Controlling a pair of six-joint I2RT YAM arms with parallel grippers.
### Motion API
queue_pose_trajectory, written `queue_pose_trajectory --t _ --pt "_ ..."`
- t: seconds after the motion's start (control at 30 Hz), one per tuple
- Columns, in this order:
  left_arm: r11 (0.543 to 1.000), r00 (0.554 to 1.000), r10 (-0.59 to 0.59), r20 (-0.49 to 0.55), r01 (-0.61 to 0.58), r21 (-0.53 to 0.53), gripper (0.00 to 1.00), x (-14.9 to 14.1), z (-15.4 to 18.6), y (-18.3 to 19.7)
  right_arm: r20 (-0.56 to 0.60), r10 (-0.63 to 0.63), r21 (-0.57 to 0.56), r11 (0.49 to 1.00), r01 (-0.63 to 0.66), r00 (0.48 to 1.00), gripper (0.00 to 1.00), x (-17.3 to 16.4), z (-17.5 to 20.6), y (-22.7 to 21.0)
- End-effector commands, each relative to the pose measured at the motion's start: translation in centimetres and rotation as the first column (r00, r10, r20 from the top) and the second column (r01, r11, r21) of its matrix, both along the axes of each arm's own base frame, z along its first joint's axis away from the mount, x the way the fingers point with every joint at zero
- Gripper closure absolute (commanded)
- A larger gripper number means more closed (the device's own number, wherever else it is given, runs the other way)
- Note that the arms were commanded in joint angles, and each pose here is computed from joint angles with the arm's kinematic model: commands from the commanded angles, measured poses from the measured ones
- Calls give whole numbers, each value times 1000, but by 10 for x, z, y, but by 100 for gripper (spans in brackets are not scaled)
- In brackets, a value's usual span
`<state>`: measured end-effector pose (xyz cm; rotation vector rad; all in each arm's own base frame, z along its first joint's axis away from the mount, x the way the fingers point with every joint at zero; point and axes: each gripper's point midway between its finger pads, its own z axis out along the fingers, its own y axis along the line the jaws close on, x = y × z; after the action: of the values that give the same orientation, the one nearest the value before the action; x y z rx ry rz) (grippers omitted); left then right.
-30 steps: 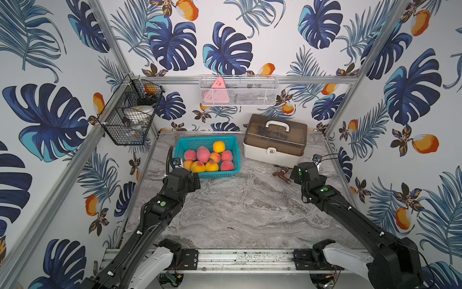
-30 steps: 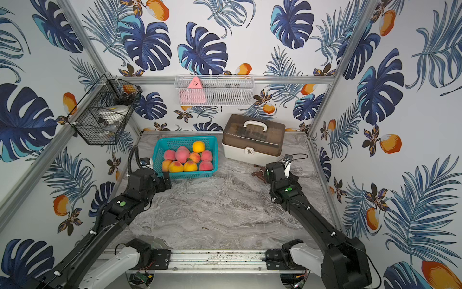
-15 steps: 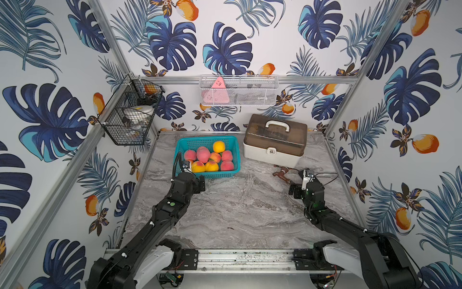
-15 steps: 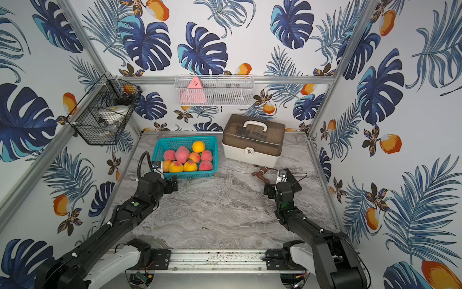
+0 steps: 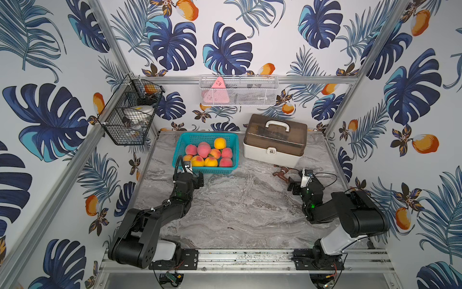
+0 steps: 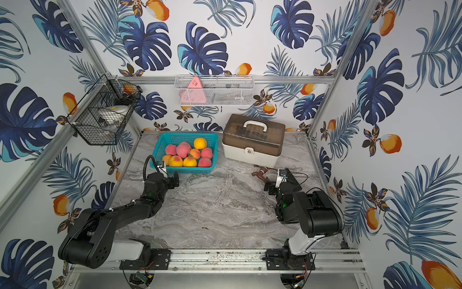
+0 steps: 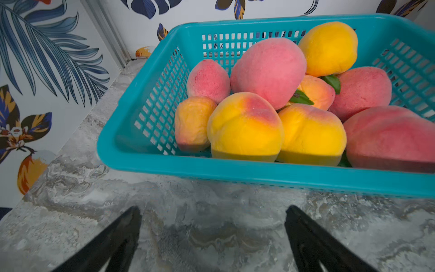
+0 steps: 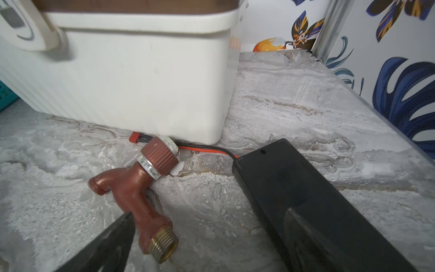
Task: Put the peaches into the basket
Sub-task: Reset both arms
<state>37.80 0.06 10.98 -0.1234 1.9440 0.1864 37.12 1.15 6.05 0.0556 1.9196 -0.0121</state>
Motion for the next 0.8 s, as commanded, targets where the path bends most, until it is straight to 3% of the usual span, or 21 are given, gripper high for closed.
queue_pose_trajectory --t 0.0,0.07,0.13,0.23,0.3,0.4,0.7,0.77 --pt "999 984 -39 173 34 35 1 15 39 -2 44 -43 37 998 42 998 0 13 19 -7" --pt "996 979 -84 186 77 48 1 15 41 -8 90 -59 36 998 56 994 0 15 23 -10" --pt "996 981 -88 175 82 41 1 7 38 -9 63 -71 43 997 69 995 0 10 21 -12" --pt "996 988 -76 131 70 52 1 1 26 -10 102 -60 37 998 56 993 0 13 25 -11" --pt "994 991 -97 97 92 57 1 3 12 -15 69 -70 42 997 67 995 0 11 21 -12" --pt "992 988 -116 102 109 70 1 7 -3 -19 86 -62 42 997 59 994 0 14 23 -12" --pt "997 992 -54 111 47 68 1 11 -23 -7 28 -76 38 996 75 997 0 23 16 -13" --pt "998 997 -40 72 36 56 1 10 -27 -6 11 -82 36 996 81 997 0 24 14 -14"
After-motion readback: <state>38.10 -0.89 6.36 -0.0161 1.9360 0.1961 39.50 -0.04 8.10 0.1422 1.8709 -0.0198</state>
